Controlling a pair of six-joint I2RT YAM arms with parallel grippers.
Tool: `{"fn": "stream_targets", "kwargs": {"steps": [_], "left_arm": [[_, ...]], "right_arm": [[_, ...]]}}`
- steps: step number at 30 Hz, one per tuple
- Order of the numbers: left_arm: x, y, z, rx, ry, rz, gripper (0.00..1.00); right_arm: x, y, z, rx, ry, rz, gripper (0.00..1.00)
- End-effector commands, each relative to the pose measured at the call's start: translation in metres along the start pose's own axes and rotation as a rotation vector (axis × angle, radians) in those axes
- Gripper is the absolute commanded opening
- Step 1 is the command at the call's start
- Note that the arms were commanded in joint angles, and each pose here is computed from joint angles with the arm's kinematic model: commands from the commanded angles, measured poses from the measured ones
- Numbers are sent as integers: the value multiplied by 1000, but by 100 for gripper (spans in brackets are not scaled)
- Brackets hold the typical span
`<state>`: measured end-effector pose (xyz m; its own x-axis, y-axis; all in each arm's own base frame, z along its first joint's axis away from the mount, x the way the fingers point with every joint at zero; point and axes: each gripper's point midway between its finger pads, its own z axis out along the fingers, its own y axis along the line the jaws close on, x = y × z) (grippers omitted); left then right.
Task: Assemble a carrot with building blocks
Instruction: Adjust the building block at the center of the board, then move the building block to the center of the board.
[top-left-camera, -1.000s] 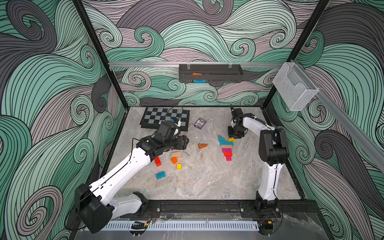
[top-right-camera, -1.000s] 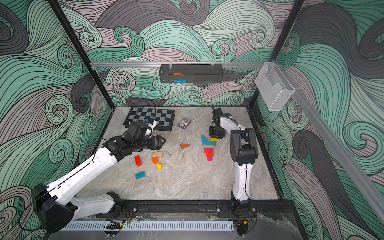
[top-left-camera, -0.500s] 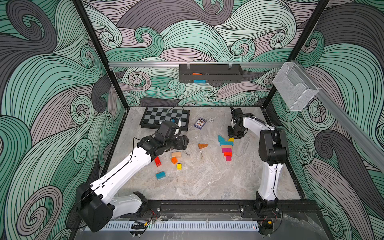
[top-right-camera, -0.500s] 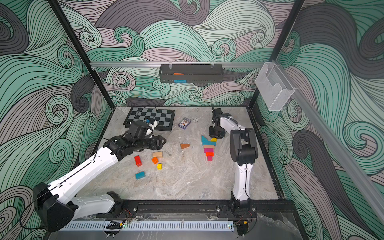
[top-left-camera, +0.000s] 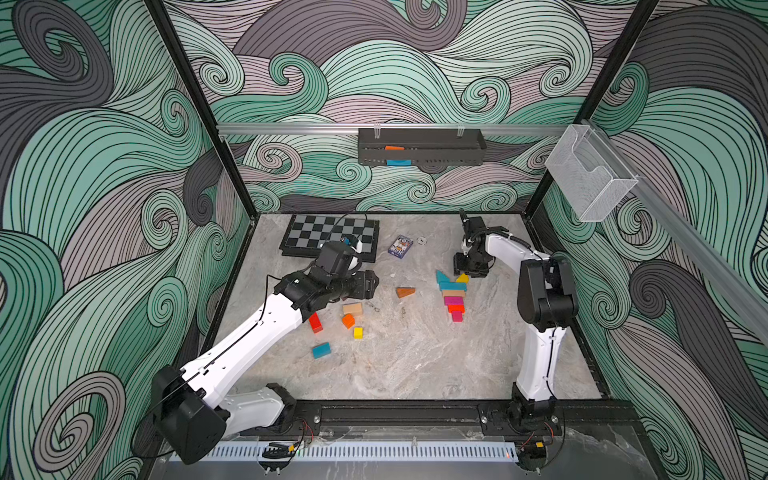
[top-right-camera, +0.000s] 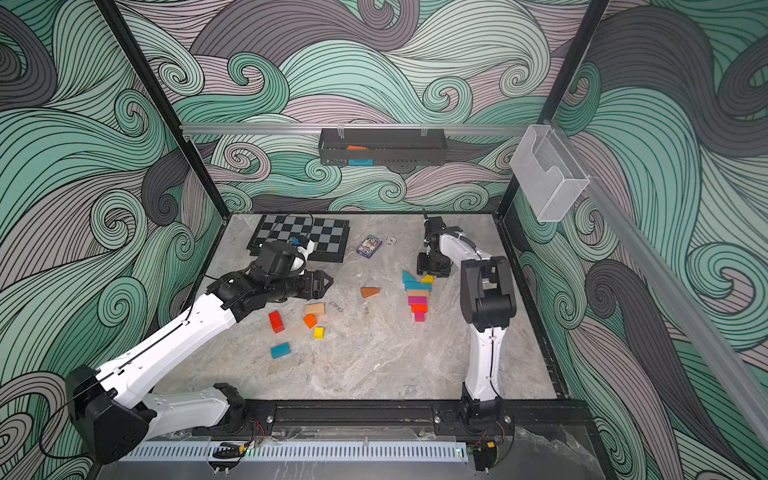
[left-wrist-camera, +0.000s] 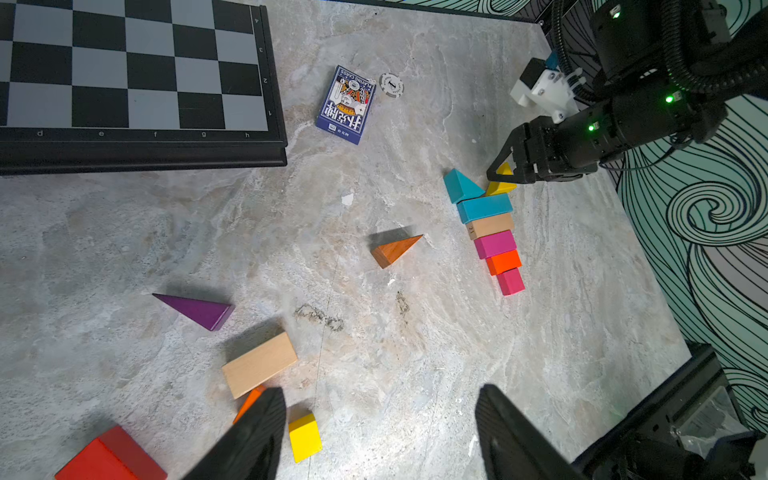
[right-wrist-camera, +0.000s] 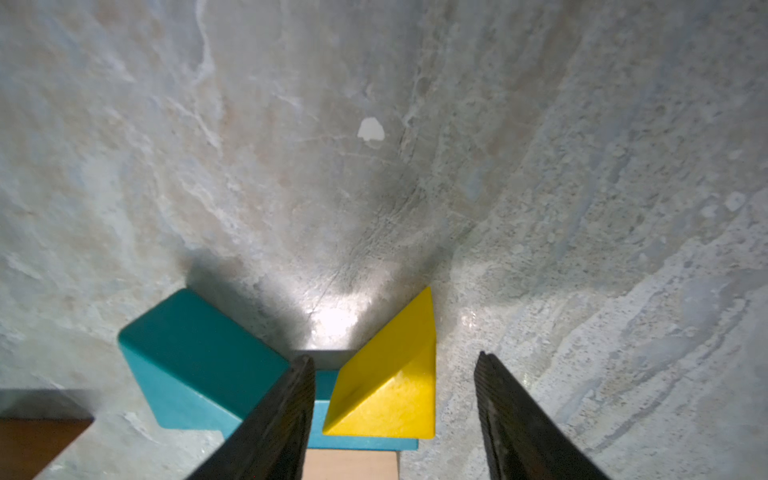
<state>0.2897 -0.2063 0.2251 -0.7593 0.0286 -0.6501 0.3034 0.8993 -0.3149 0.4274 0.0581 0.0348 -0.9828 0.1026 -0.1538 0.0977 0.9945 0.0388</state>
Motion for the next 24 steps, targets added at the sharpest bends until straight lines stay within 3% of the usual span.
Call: {"fn": "stream_targets", "kwargs": {"steps": [1,2,3,10,14,19,24], "left_arm": [[-14,7,-12,-34,-38,-20,82],[-13,12,-14,-56,-38,-39,96],[-12,19,-16,-77,-38,-61,99],[5,59,-39,-125,-50,-209,92],[18,81,-45,-166,-26,-294,87],[41,93,-39,-191,105,-384,84],[56,112,-16,-219,179,-491,74]], "right_arm": [[-19,6,-35,-17,-99,-13,74],[-21,9,-42,-28,-112,-16,78],[-21,13,-50,-42,-123,-22,81],[16,81,-81,-110,-132,-189,98],[38,122,-85,-158,-109,-264,99],[52,179,-89,-215,-99,-375,98],[58,215,-86,-230,-95,-467,85]]}}
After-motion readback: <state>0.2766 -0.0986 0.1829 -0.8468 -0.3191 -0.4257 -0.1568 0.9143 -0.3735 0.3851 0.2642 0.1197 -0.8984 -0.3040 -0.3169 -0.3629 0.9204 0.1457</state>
